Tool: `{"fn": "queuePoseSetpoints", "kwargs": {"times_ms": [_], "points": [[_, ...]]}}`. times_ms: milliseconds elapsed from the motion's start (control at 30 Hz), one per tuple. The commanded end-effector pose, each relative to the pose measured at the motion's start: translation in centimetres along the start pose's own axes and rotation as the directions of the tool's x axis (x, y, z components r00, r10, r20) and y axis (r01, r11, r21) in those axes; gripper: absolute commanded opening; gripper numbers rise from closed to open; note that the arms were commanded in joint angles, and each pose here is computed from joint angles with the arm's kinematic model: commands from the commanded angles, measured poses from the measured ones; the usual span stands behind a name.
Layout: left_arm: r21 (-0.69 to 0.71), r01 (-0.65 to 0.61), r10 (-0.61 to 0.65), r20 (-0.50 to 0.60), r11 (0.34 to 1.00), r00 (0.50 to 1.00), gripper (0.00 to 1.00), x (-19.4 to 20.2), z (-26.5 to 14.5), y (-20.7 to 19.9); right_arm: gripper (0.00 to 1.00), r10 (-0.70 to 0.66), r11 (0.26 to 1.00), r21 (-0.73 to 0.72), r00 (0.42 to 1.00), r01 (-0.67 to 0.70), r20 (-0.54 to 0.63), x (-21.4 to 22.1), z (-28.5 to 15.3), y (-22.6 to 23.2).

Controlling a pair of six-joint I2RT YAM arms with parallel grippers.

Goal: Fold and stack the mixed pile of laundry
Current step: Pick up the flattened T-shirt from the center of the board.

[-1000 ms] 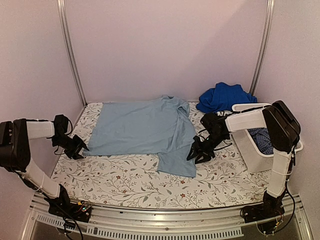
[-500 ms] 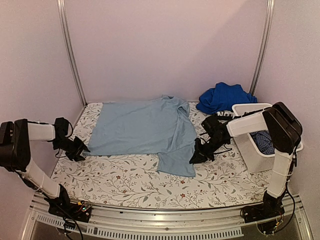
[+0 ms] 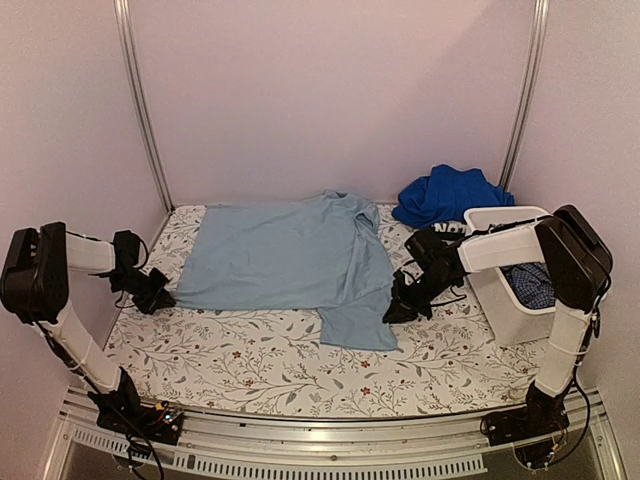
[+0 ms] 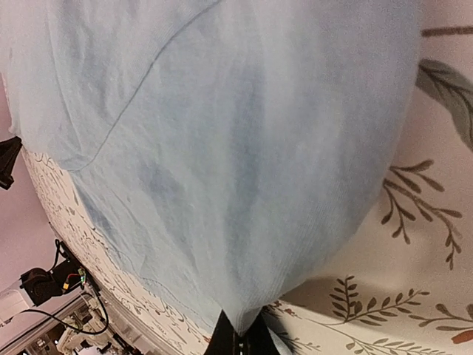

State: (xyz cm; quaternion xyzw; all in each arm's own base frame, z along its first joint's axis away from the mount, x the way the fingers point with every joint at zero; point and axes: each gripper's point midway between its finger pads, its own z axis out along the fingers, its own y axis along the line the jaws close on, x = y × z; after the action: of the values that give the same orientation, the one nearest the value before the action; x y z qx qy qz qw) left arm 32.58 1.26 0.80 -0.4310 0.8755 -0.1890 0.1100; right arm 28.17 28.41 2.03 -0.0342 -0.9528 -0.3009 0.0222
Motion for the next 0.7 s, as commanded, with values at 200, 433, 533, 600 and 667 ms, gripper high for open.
{"fn": "queuePoseSetpoints", "kwargs": {"times_ms": [200,433,533,600,667], "points": [[0.089,-0.031,0.03,0.015,0.996,0.999,0.0,2.6,-6.3,-1.2,0.0,-0.022,0.989,-0.141,0.985,0.046,0.168,0.6,-6.0,3.9],[0.184,-0.098,0.102,-0.014,0.978,0.995,0.0,5.7,-10.6,-4.2,0.0,-0.024,0.932,-0.328,0.927,0.156,0.373,1.7,-15.6,10.0],[0.359,-0.088,0.09,0.012,0.929,0.996,0.0,5.6,-15.0,-8.9,0.0,-0.029,0.902,-0.367,0.882,0.225,0.47,1.9,-20.3,12.6],[0.486,-0.106,0.076,0.08,0.867,0.994,0.0,4.8,-20.7,-13.0,0.0,-0.031,0.88,-0.388,0.849,0.273,0.527,2.0,-23.1,14.3],[0.546,-0.16,0.062,0.194,0.822,0.979,0.0,4.0,-27.3,-15.8,0.0,-0.034,0.849,-0.408,0.804,0.337,0.593,2.4,-26.5,16.5]]}}
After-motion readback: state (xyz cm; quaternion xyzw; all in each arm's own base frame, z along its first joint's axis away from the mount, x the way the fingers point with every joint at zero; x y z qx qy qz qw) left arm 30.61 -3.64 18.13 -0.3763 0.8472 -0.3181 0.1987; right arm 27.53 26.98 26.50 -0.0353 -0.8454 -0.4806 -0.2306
